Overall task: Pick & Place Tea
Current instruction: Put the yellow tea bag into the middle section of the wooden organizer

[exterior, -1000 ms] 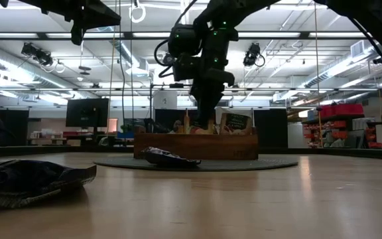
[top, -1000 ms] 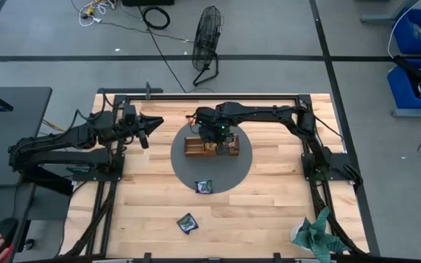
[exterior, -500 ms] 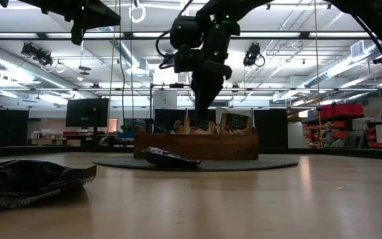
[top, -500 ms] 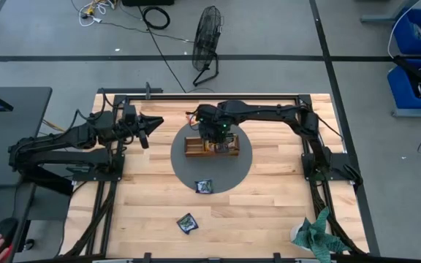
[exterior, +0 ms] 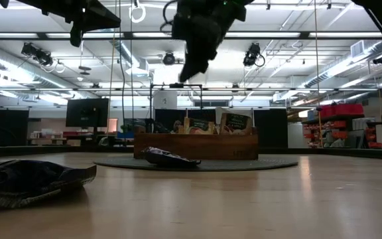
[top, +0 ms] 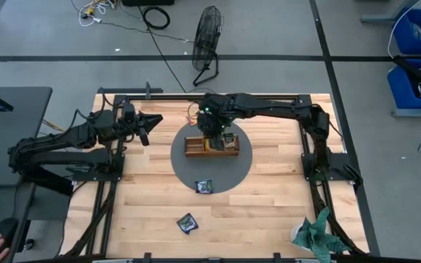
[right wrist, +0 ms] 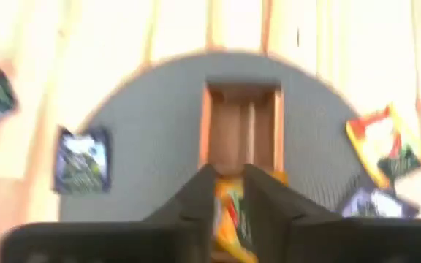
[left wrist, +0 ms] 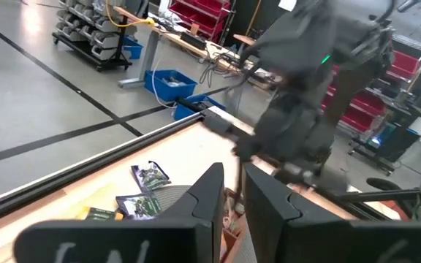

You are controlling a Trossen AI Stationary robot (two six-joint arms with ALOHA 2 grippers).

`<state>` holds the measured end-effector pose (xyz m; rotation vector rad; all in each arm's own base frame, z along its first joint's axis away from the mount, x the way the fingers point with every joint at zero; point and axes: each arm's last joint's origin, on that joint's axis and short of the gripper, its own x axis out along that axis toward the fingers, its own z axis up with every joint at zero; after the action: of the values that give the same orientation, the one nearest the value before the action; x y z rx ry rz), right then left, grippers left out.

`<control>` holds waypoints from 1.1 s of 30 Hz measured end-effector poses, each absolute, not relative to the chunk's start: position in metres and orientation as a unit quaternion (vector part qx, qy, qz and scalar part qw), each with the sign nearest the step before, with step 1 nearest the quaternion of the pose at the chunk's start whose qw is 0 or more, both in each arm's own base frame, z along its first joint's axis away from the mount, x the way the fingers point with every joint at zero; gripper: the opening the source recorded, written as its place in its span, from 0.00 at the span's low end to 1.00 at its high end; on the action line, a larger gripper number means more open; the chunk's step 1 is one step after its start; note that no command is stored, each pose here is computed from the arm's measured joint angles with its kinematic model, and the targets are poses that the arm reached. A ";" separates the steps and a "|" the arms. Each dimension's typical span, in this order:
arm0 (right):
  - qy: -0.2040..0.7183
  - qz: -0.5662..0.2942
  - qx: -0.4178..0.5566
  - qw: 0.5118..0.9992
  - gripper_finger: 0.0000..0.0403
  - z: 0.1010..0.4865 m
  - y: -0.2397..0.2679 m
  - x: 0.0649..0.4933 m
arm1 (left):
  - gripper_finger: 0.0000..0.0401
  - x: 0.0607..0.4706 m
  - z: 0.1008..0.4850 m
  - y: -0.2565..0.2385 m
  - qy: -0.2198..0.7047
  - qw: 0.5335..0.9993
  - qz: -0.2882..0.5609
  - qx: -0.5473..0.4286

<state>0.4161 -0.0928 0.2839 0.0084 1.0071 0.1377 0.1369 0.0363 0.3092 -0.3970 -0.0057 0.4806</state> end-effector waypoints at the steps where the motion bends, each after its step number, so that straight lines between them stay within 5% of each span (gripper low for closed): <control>1: 0.467 0.073 0.005 0.881 0.14 0.290 -0.092 0.415 | 0.14 0.137 0.309 0.037 -0.003 0.952 0.238 -0.194; 4: 0.423 0.094 0.006 0.901 0.03 0.305 -0.090 0.413 | 0.14 0.136 0.309 0.038 -0.004 0.951 0.244 -0.192; 27: 0.175 -0.015 0.079 0.981 0.00 0.334 -0.066 0.305 | 0.14 0.160 0.293 0.049 0.048 0.941 0.270 -0.200; 33: 0.154 -0.065 0.099 0.981 0.00 0.329 -0.062 0.274 | 0.14 0.166 0.284 0.065 0.042 0.903 0.315 -0.289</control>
<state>0.2743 -0.0617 0.3292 0.1988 0.3092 -0.1313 0.1663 0.0647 0.2836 -0.5969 0.0859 0.6519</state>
